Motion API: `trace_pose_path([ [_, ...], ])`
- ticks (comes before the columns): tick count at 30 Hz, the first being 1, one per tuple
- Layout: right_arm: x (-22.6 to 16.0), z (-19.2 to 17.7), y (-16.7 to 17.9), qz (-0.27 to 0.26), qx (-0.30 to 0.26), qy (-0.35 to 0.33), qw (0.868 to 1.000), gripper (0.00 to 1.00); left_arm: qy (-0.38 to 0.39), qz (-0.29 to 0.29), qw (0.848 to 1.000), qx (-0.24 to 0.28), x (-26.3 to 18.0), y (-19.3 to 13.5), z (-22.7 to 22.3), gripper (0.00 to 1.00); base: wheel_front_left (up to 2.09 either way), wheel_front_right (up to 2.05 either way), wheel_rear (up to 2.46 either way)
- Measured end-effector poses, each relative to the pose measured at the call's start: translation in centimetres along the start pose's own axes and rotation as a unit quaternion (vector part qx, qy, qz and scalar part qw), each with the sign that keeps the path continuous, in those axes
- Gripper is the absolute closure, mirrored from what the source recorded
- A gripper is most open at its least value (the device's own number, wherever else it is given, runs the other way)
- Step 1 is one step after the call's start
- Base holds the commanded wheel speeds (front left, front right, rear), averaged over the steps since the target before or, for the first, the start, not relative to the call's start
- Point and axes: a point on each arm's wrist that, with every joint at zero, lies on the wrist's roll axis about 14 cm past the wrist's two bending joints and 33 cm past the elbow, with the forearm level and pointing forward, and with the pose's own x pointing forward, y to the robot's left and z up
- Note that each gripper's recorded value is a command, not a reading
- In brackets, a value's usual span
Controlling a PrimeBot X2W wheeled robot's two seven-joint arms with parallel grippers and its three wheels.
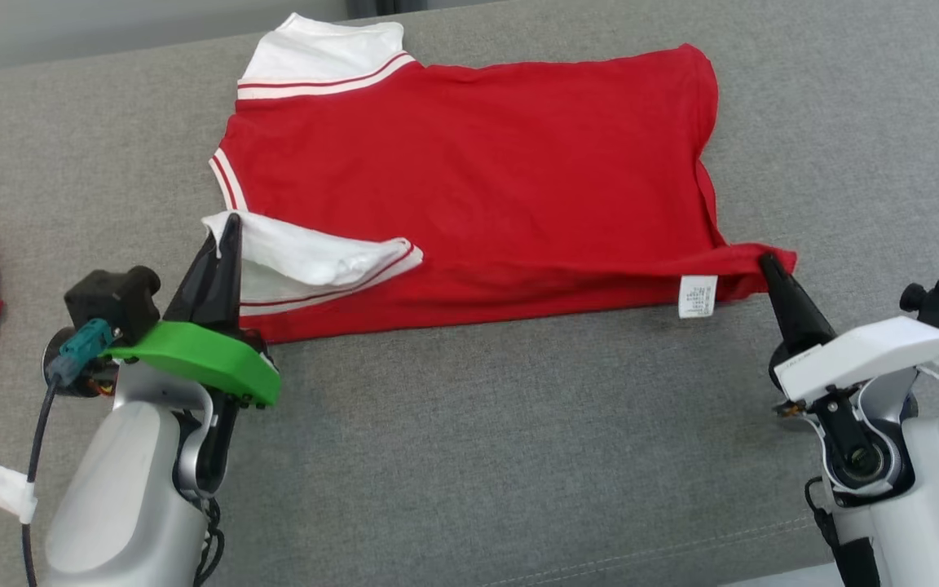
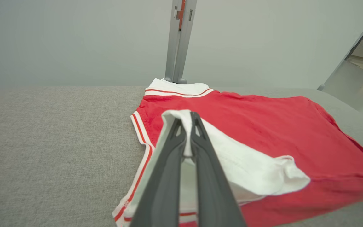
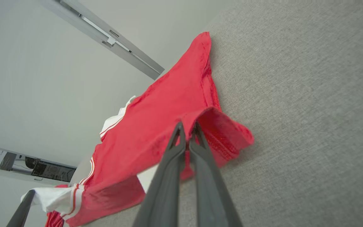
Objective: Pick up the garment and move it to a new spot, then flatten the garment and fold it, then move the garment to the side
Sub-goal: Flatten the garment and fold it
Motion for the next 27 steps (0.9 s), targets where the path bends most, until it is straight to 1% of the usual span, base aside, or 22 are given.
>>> trace_pose_path([
  [5, 2.0, 0.7, -0.6, -0.015, -0.001, -0.006, 1.000, 1.00, 0.027, -0.002, 1.000, 0.011, 1.7, 0.5, -1.7, 1.00, 0.00, 0.00, 0.00],
  [6, 2.4, 0.7, -0.6, -0.016, -0.005, -0.006, 1.000, 0.82, 0.029, -0.004, 0.999, 0.014, 2.0, 0.6, -1.9, 1.00, 0.00, 0.00, 0.00],
  [7, 2.7, 0.6, -0.5, -0.016, -0.011, -0.005, 1.000, 0.18, 0.032, -0.004, 0.999, 0.018, 2.2, 0.6, -2.0, 0.63, 0.00, 0.00, 0.00],
  [8, 3.0, 0.5, -0.2, -0.014, -0.019, -0.006, 1.000, 0.00, 0.031, -0.005, 0.999, 0.025, 2.4, 0.6, -2.1, 0.00, 0.00, 0.00, 0.00],
  [10, 3.4, 0.3, 0.2, -0.009, -0.037, -0.007, 0.999, 0.00, 0.027, -0.004, 0.999, 0.033, 2.5, 0.8, -2.0, 0.00, 0.00, 0.00, 0.00],
  [13, 3.4, 0.6, 0.3, -0.004, -0.072, -0.016, 0.997, 0.00, 0.023, 0.005, 0.999, 0.032, 2.3, 1.3, -2.0, 0.00, 0.00, 0.00, 0.00],
  [16, 2.6, 0.6, 0.0, -0.001, -0.114, -0.018, 0.993, 0.00, 0.016, 0.012, 0.999, 0.036, 1.8, 1.8, -1.6, 0.00, 0.00, 0.00, 0.00],
  [18, 1.7, 0.6, -0.8, -0.006, -0.138, -0.020, 0.990, 0.00, 0.020, 0.019, 0.999, 0.033, 0.8, 2.1, -2.1, 0.00, 0.00, 0.00, 0.00],
  [22, 0.6, -0.2, -1.9, -0.018, -0.150, -0.009, 0.988, 0.00, 0.054, 0.036, 0.997, 0.032, -1.8, 3.1, -4.6, 0.00, 0.00, 0.00, 0.00],
  [27, 0.6, -0.8, -2.7, -0.025, -0.166, -0.001, 0.986, 0.00, 0.091, 0.046, 0.994, 0.050, -3.5, 4.0, -6.9, 0.00, 0.00, 0.00, 0.00],
])
